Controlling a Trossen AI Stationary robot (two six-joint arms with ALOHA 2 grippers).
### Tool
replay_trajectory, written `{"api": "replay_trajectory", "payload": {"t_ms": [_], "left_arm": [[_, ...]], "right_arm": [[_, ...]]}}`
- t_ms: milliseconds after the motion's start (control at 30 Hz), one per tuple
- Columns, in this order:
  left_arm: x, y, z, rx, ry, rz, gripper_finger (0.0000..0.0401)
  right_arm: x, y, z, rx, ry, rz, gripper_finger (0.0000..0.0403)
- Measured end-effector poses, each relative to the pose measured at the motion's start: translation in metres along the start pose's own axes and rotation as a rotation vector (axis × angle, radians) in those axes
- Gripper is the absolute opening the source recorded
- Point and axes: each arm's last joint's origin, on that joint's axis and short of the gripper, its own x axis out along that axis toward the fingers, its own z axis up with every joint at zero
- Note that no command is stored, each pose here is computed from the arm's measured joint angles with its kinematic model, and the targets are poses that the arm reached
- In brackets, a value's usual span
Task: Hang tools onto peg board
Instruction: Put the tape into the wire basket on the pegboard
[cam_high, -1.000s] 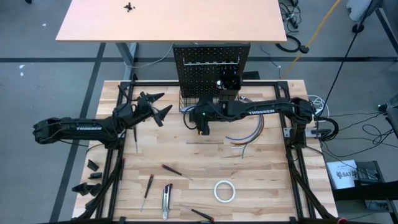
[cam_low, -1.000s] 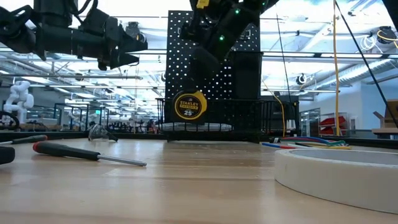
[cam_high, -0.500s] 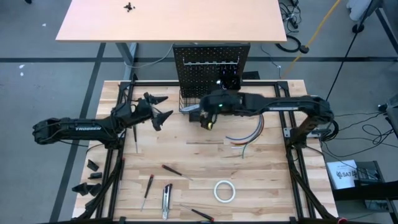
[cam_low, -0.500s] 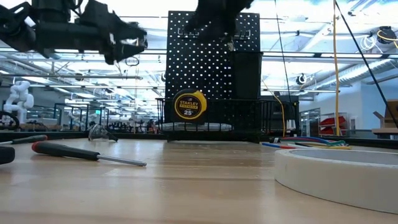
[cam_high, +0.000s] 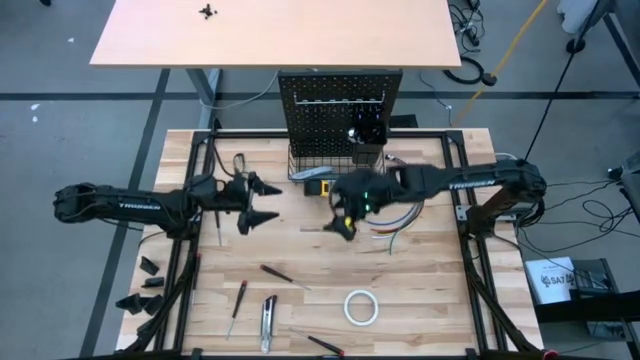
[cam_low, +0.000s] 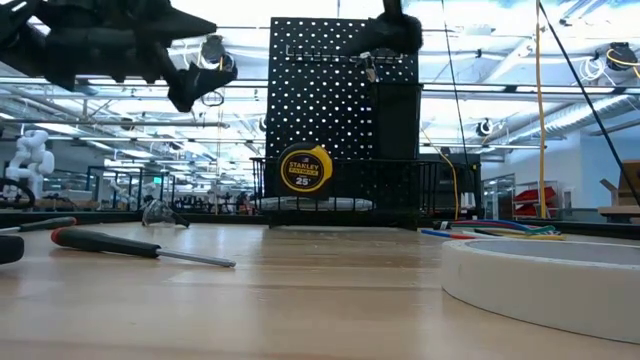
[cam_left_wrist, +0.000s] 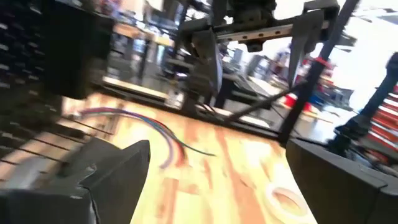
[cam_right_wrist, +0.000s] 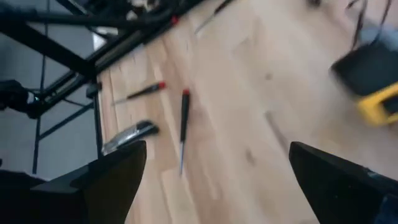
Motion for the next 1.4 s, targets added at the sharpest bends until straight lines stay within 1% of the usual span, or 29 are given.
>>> {"api": "replay_trajectory", "payload": {"t_ms": [133, 233, 367, 467, 533, 600, 667, 700, 800, 967, 1067, 1233, 1400], "left_arm": [[0.002, -0.012, -0.003, 0.016, 0.018, -0.068, 0.0377], [0.003, -0.017, -0.005, 0.031, 0.026, -0.097, 0.0377], [0.003, -0.022, -0.006, 0.027, 0.029, -0.106, 0.0377], [0.003, -0.024, -0.007, 0.026, 0.027, -0.098, 0.0377], [0.004, -0.024, -0.007, 0.031, 0.024, -0.093, 0.0377], [0.004, -0.025, -0.007, 0.031, 0.024, -0.094, 0.0377], [0.004, -0.025, -0.007, 0.026, 0.025, -0.094, 0.0377], [0.004, -0.025, -0.007, 0.026, 0.025, -0.094, 0.0377], [0.004, -0.025, -0.007, 0.026, 0.024, -0.094, 0.0377], [0.004, -0.025, -0.007, 0.023, 0.025, -0.096, 0.0377], [0.004, -0.027, -0.008, 0.023, 0.028, -0.106, 0.0377], [0.004, -0.028, -0.013, 0.017, 0.080, -0.107, 0.0377], [0.003, -0.028, -0.019, 0.012, 0.132, -0.082, 0.0377]], "right_arm": [[0.006, 0.026, -0.025, 0.012, 0.012, -0.038, 0.0389], [0.009, 0.049, -0.046, -0.024, 0.047, -0.005, 0.0389], [0.019, 0.072, -0.076, -0.035, 0.096, -0.005, 0.0389], [0.035, 0.085, -0.099, 0.029, 0.175, 0.001, 0.0389], [0.047, 0.089, -0.114, 0.088, 0.300, 0.034, 0.0389], [0.058, 0.093, -0.128, 0.147, 0.375, 0.016, 0.0385], [0.067, 0.097, -0.143, 0.154, 0.409, -0.008, 0.0378], [0.071, 0.099, -0.151, 0.153, 0.420, -0.028, 0.0374], [0.079, 0.098, -0.171, 0.148, 0.428, -0.134, 0.0362], [0.080, 0.090, -0.192, 0.062, 0.415, -0.327, 0.0343], [0.081, 0.085, -0.203, 0.016, 0.439, -0.414, 0.0339], [0.100, 0.081, -0.215, -0.053, 0.467, -0.435, 0.0339], [0.118, 0.074, -0.226, -0.072, 0.493, -0.465, 0.0337]]}}
